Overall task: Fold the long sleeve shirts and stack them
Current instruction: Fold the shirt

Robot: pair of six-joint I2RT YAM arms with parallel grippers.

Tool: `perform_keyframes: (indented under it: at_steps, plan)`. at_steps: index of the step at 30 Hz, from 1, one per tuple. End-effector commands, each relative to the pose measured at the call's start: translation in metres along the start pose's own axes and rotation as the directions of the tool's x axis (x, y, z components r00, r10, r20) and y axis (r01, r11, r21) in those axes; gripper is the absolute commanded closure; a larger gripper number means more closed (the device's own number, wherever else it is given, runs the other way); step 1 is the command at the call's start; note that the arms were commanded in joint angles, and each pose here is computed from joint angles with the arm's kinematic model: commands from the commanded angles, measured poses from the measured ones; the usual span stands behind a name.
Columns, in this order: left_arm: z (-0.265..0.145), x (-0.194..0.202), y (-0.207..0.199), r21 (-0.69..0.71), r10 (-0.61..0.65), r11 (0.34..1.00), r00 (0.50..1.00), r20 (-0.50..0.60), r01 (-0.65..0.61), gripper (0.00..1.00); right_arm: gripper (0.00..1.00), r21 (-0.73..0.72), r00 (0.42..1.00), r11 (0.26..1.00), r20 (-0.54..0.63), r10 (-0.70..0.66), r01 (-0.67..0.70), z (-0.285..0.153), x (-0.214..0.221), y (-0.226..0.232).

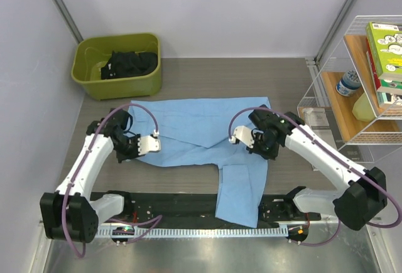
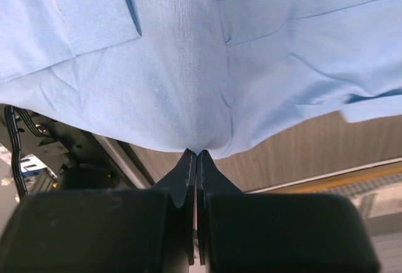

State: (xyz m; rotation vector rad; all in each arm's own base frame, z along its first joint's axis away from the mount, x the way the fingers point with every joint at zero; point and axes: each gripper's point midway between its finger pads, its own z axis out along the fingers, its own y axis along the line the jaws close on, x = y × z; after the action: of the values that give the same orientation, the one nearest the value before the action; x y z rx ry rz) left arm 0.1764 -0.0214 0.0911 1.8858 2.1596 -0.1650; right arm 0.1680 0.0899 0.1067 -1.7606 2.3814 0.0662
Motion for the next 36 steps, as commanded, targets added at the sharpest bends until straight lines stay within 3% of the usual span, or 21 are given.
perform_keyframes:
  at_steps: [1, 12, 20, 35, 36]
  plan:
    - [-0.01, -0.014, 0.022, 0.008, -0.024, 1.0, 0.999, 0.033, 0.024, 1.0, 0.99, 0.036, 0.999, 0.999, 0.023, -0.023, 0.022, -0.021, -0.014, -0.031]
    - [-0.004, -0.024, 0.099, -0.048, -0.105, 0.993, 0.994, 0.042, 0.107, 1.0, 0.99, -0.011, 0.998, 0.998, 0.015, -0.055, 0.055, -0.032, -0.039, -0.1]
    - [0.007, -0.014, 0.146, -0.106, -0.182, 0.977, 0.983, 0.027, 0.184, 1.0, 0.99, -0.086, 0.998, 0.996, -0.06, -0.037, 0.032, -0.006, -0.042, -0.14]
    - [0.036, 0.006, 0.177, -0.154, -0.281, 0.948, 0.96, -0.005, 0.277, 1.0, 0.99, -0.124, 0.995, 0.991, -0.089, 0.038, -0.049, 0.021, -0.066, -0.187]
    - [0.04, 0.007, 0.177, -0.148, -0.304, 0.942, 0.953, -0.009, 0.3, 0.99, 0.93, -0.13, 0.995, 0.99, -0.091, 0.045, -0.057, 0.022, -0.066, -0.186]
